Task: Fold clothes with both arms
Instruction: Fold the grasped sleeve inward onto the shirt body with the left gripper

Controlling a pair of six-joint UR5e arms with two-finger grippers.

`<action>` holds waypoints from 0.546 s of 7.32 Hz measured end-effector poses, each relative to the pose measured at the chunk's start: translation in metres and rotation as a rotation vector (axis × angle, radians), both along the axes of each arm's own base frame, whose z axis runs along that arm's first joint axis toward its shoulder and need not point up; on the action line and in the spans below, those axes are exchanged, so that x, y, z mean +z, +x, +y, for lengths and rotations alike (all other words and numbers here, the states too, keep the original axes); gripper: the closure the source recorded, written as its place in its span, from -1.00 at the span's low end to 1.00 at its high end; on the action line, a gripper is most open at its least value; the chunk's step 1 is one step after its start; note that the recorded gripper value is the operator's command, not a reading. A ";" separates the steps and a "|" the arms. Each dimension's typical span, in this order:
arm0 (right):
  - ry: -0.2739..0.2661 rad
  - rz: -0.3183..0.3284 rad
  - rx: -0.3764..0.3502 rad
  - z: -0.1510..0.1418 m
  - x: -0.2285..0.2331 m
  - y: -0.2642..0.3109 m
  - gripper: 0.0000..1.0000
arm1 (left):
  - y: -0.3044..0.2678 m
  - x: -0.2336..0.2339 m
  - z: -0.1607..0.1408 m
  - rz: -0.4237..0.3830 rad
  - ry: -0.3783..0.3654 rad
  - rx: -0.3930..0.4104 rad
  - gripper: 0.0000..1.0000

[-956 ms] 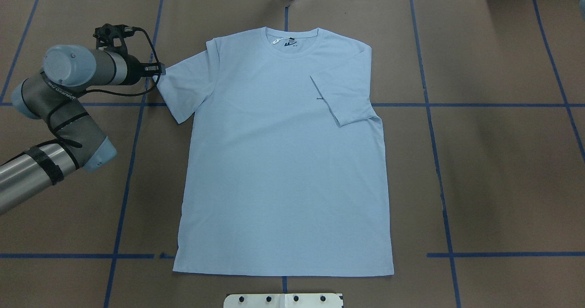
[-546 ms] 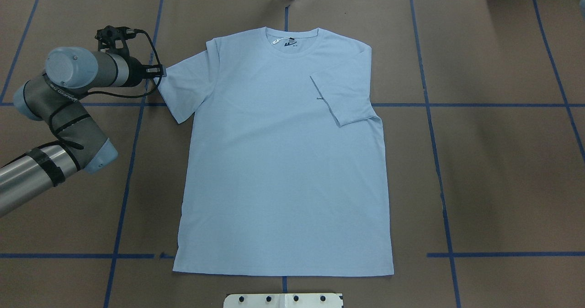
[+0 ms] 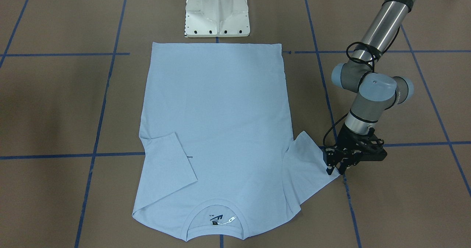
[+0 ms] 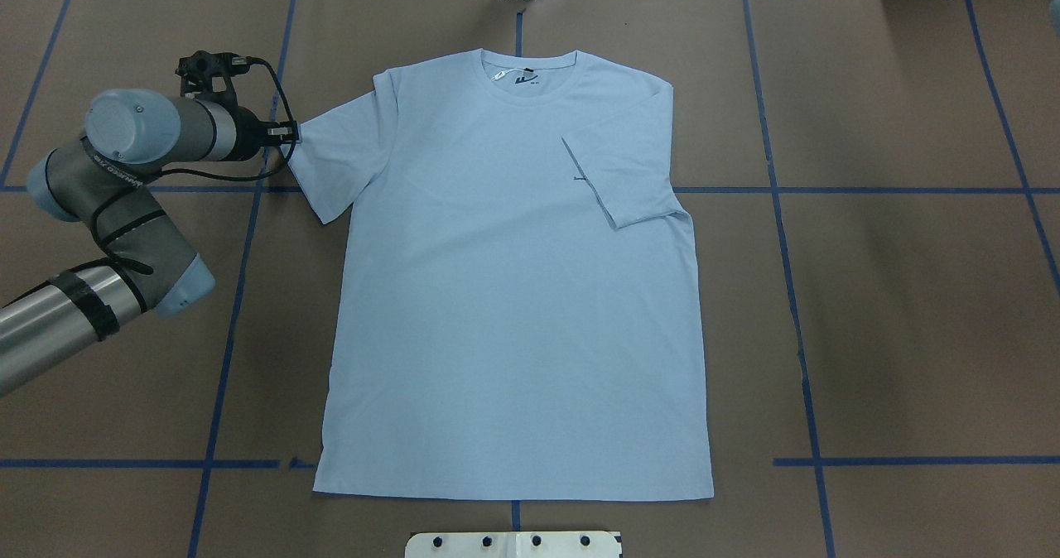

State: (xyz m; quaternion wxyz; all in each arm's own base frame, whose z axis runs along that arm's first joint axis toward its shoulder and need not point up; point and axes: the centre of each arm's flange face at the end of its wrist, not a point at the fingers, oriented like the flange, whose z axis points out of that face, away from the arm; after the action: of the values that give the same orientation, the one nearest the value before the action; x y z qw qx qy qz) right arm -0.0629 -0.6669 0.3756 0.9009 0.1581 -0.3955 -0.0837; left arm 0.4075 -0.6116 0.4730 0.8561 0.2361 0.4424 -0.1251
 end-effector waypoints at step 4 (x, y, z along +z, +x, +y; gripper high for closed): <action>-0.002 -0.001 0.002 0.000 -0.001 -0.001 -1.00 | 0.001 -0.027 -0.001 0.029 0.022 -0.005 1.00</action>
State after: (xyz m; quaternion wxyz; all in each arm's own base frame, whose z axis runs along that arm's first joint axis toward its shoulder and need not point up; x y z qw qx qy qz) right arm -0.0636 -0.6667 0.3750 0.9009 0.1575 -0.3960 -0.0821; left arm 0.4086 -0.6129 0.4464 0.8466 0.2450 0.4554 -0.1258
